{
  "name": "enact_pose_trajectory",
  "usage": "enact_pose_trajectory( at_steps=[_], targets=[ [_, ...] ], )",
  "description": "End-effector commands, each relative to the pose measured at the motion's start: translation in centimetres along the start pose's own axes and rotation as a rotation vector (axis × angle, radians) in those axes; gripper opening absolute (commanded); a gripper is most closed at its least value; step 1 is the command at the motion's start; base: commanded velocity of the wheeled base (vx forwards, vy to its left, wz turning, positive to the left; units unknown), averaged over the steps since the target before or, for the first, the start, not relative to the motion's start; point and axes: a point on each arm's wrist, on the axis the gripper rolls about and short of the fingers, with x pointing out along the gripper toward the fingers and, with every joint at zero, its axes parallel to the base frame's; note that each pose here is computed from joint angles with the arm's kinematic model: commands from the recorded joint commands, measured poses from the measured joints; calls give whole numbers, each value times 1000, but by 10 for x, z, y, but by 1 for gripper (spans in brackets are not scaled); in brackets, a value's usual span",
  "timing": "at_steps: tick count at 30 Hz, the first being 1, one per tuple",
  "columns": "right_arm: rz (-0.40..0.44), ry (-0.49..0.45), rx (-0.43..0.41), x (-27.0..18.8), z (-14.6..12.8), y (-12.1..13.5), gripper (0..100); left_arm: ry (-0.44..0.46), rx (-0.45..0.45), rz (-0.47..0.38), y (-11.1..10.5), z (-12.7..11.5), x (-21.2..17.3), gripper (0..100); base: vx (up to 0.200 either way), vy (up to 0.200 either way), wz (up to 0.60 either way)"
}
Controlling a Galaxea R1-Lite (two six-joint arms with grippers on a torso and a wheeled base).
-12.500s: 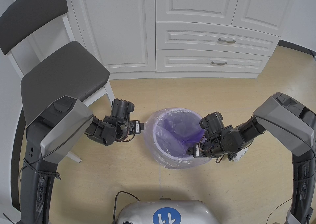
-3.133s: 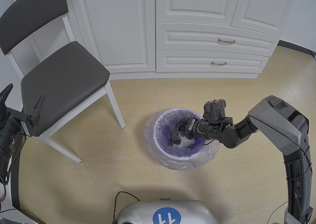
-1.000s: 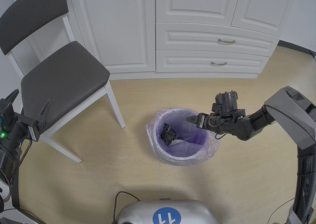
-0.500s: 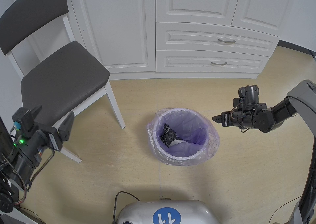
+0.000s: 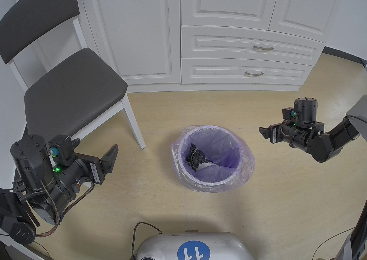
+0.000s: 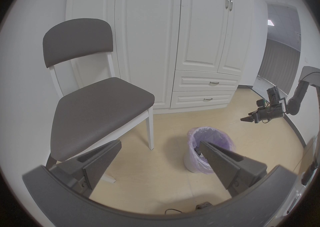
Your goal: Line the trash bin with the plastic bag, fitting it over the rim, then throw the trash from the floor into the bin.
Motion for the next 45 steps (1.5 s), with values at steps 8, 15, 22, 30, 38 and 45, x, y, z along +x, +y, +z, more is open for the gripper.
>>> enact_pose_trajectory(
  at_steps=[8, 15, 22, 30, 38, 45],
  targets=[
    [78, -289, -209, -43, -8, -3, 100, -7, 0, 35, -2, -3, 7, 100, 0, 0, 0],
    [100, -356, -214, -77, 9, -2, 100, 38, 17, 41, -5, -17, 18, 100, 0, 0, 0],
    [91, -390, -207, -97, 15, -7, 100, 3, 4, 42, -5, -19, 20, 100, 0, 0, 0],
    [10, -359, -21, -176, -21, -40, 100, -153, 31, 51, 2, 4, 5, 100, 0, 0, 0],
    [-48, -525, 86, -244, -21, -52, 100, -251, 59, 152, 22, 19, -27, 100, 0, 0, 0],
    [-74, -640, 140, -285, -33, -54, 100, -334, 43, 213, 42, 17, -78, 100, 0, 0, 0]
  ],
)
